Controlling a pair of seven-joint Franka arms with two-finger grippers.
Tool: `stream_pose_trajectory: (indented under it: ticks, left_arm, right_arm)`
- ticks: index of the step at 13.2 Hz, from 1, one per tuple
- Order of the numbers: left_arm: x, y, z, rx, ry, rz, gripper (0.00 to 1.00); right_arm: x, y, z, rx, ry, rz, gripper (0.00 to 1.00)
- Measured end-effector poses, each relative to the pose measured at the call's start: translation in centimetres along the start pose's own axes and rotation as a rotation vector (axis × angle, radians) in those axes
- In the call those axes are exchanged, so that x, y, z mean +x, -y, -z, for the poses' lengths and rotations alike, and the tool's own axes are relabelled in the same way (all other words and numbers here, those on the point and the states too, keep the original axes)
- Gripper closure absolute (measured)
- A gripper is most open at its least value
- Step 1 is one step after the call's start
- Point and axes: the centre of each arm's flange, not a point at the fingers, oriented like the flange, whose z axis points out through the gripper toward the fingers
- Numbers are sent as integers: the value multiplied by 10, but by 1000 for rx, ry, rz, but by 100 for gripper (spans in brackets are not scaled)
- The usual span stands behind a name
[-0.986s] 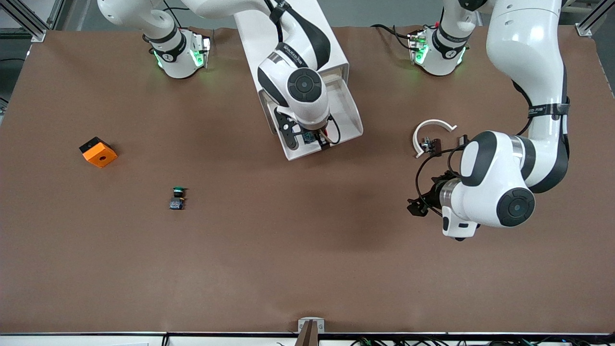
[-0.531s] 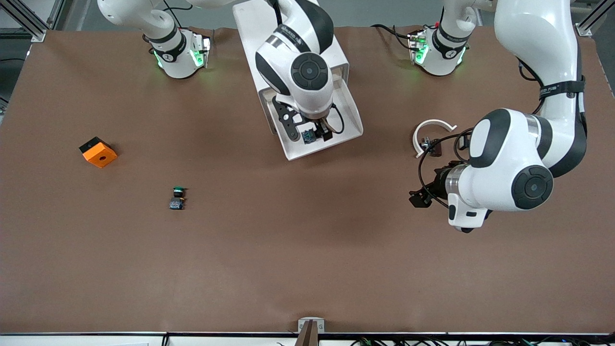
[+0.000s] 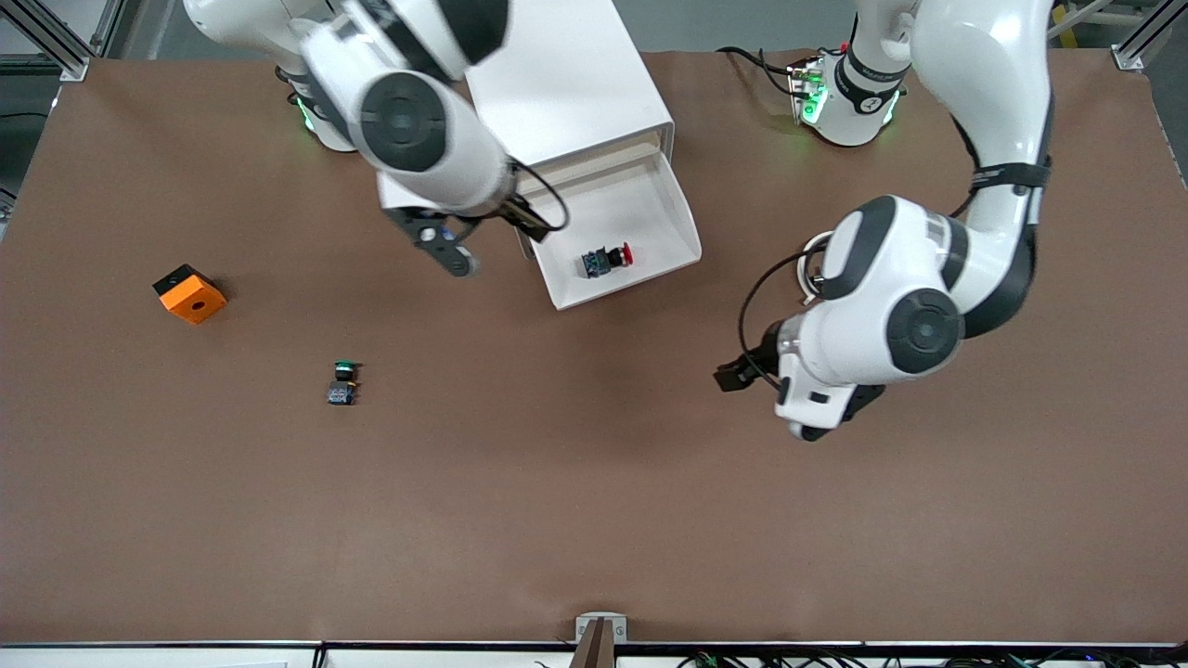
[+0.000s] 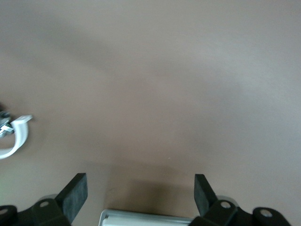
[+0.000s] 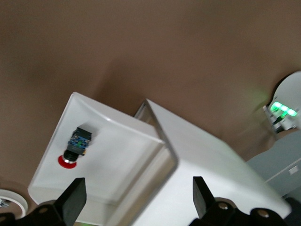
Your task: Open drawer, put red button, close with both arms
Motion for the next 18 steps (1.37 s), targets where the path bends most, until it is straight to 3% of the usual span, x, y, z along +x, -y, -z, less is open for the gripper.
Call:
stream_pose_trajectory:
  ticks: [6,9,12,18]
  left_arm:
    - [-63,-37,-85,59,-54,-160,0]
    - [-105,-50,-124,87,-51,-227,0]
    - [-138,-50,-162,39,-90,-275,0]
    - [-165,-35,-184,37,-82,-303,0]
  right_arm:
    - [92,-119,57,69,-5,401,0]
    - [131,-161,55,81,-44,501,0]
    - [152,-197,42,76,-126,596,0]
    - [181,-250,35,76,-174,668,0]
